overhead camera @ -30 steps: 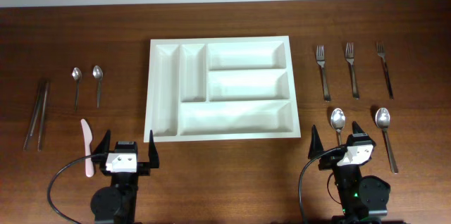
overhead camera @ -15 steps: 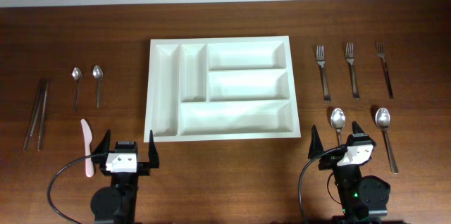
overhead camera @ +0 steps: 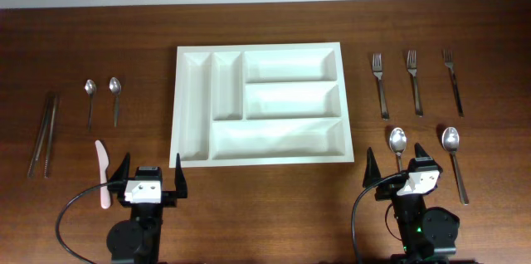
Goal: Pack container
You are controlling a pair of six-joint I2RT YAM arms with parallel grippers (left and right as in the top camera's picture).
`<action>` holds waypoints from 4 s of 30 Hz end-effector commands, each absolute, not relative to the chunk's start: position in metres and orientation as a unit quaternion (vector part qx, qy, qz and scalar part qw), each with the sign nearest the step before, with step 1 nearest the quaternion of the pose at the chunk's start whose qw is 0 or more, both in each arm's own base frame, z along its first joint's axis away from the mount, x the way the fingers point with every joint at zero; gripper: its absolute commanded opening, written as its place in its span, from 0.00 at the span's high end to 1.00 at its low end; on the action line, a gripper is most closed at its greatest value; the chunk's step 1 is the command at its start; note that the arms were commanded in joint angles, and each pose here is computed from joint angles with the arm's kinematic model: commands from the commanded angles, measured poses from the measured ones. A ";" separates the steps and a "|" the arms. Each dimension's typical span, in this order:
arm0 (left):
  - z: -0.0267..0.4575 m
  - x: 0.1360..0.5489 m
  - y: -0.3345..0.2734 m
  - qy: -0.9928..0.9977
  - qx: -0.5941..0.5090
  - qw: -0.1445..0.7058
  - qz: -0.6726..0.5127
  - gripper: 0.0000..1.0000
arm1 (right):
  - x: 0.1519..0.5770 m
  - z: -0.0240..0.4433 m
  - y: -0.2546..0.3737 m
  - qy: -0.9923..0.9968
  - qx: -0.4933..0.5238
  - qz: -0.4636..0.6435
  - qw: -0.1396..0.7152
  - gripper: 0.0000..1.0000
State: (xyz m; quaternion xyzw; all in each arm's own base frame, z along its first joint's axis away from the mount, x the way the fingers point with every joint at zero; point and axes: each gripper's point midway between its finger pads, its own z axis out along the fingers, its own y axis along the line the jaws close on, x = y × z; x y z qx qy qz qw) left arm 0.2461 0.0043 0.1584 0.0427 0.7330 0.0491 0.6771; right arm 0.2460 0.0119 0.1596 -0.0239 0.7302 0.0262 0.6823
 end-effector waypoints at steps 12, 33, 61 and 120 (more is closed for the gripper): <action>0.156 0.246 0.007 0.734 0.043 0.676 0.059 0.01 | 0.246 0.157 0.012 0.733 -0.019 0.027 0.680 0.01; 0.156 0.246 0.007 0.734 0.043 0.676 0.059 0.01 | 0.239 0.221 0.016 0.687 -0.041 0.021 0.725 0.01; 0.156 0.246 0.007 0.734 0.043 0.676 0.058 0.01 | 0.318 0.230 -0.006 0.992 -0.037 -0.026 0.119 0.01; 0.156 0.246 0.007 0.734 0.043 0.676 0.059 0.01 | 0.463 0.031 -0.041 0.997 -0.060 -0.001 0.039 0.01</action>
